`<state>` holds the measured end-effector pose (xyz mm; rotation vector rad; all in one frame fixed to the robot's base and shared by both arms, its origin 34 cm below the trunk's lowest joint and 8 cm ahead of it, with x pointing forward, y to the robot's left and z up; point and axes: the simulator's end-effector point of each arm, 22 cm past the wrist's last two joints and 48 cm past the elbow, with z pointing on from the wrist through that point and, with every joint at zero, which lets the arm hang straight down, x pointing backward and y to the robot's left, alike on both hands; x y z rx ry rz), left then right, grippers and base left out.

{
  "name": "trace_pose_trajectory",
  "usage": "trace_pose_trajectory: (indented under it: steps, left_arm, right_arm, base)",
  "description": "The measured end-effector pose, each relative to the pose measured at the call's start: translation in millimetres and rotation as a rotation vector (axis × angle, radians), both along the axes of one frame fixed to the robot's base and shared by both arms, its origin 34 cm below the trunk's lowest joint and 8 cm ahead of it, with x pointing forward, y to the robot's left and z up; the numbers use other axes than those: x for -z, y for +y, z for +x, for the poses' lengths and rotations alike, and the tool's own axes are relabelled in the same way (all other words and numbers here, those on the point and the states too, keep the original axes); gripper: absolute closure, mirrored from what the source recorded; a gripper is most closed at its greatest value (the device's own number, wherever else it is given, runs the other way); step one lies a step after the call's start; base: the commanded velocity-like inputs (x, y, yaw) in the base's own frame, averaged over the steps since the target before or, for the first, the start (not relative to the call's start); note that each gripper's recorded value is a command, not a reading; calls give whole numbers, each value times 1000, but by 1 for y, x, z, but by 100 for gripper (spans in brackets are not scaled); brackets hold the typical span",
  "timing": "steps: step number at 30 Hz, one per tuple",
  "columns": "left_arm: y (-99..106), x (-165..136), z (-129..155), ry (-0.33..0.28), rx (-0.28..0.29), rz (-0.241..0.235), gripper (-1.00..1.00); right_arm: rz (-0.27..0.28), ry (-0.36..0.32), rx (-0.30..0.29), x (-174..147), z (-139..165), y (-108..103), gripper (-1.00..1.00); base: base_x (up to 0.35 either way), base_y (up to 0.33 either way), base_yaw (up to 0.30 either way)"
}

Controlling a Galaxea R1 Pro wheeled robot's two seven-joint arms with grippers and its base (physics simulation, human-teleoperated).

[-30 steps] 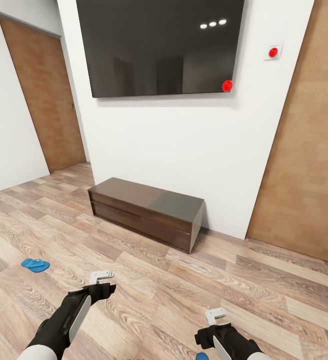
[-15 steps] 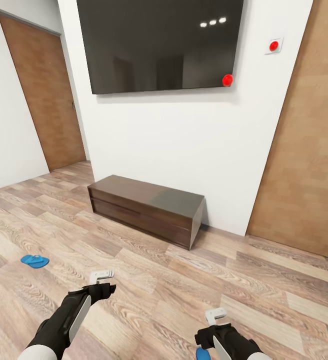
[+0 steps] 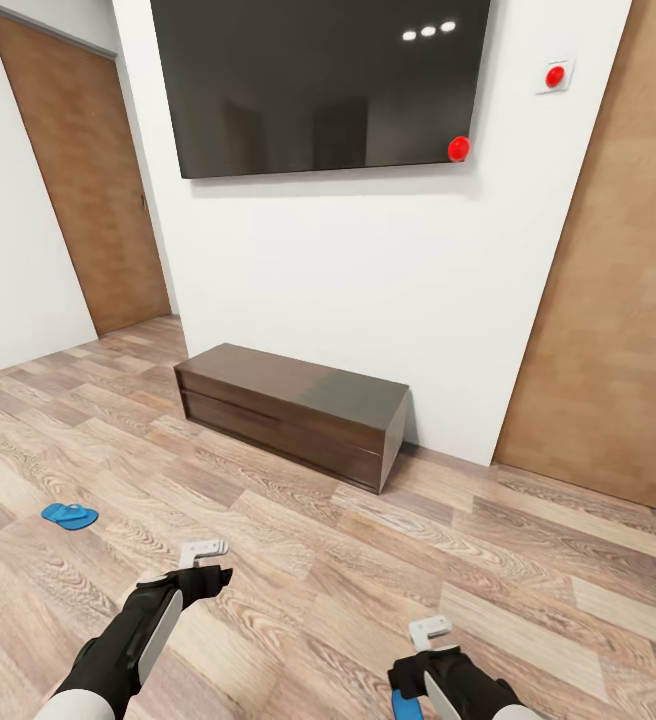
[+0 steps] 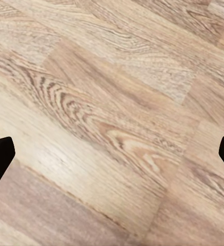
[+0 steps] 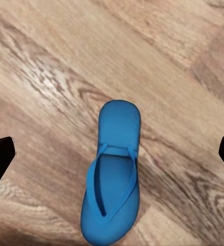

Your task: In the bedroom, move the book from the bed onto either nightstand, and place the two sandals side by side next to the bed.

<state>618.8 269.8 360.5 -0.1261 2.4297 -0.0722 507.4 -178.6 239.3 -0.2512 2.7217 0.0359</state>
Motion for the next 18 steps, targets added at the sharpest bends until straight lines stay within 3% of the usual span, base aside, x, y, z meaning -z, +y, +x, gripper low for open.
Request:
trace_pose_trajectory:
  steps: [18]
  left_arm:
    - [0, 29, -8, 52, 0, 0, -100]
  right_arm:
    - [4, 66, -1, 25, -19, 5, -100]
  base:
    - [0, 0, 0]
